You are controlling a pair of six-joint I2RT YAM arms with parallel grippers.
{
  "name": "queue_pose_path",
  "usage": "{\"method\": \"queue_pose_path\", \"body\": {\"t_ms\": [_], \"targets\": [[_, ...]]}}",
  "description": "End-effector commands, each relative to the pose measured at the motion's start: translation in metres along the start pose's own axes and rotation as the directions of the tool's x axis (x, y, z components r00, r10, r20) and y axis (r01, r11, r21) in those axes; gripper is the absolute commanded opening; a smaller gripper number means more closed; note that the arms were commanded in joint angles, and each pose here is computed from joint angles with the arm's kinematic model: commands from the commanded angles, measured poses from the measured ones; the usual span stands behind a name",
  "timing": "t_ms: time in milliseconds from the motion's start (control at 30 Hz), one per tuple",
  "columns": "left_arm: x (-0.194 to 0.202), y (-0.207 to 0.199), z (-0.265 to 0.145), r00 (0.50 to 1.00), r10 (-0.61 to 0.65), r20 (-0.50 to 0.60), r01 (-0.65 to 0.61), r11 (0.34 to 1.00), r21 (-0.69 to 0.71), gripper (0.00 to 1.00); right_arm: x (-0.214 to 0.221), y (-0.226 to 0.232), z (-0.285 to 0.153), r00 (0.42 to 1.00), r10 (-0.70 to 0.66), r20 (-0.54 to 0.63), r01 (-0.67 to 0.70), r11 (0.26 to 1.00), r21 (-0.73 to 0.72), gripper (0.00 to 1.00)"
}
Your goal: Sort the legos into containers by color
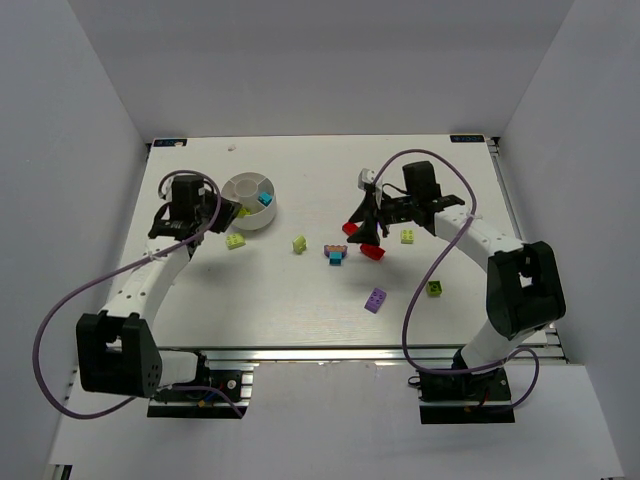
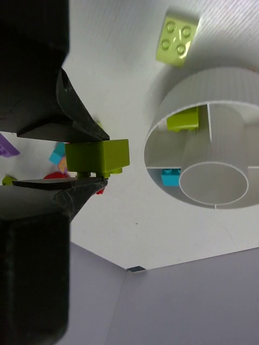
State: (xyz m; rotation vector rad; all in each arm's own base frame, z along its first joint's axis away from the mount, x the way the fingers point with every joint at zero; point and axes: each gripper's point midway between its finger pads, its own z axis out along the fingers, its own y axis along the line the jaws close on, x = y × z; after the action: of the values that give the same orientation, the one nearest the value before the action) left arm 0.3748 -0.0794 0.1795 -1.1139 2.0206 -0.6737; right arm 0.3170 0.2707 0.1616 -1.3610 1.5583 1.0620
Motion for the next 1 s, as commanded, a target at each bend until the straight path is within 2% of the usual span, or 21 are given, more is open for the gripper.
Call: {"method": "queue_pose_path", "body": {"t_ms": [0, 33, 400, 967], "targets": [[-0.005, -0.036, 0.002, 0.998, -0.068, 0.008, 0.067, 0.995, 0.076, 0.09, -0.016, 0.006, -0.007, 0.999, -0.04, 0.018, 0.039, 0.999, 0.015, 0.66], [-0.009, -0.034, 0.006, 0.997, -0.074, 0.037, 0.072, 0.996, 0.061, 0.09, -0.016, 0.006, -0.008, 0.999, -0.041, 0.017, 0.041, 0.999, 0.017, 0.66], [-0.012, -0.031, 0.035, 0.991, -0.113, 0.064, 0.112, 0.993, 0.02, 0.09, -0.012, 0.009, -0.009, 0.999, -0.048, 0.01, 0.048, 0.999, 0.023, 0.66], [-0.009, -0.017, 0.065, 0.993, -0.101, 0.063, 0.104, 0.994, -0.043, 0.12, -0.011, 0.007, -0.01, 0.999, -0.049, 0.006, 0.049, 0.998, 0.029, 0.67]]}}
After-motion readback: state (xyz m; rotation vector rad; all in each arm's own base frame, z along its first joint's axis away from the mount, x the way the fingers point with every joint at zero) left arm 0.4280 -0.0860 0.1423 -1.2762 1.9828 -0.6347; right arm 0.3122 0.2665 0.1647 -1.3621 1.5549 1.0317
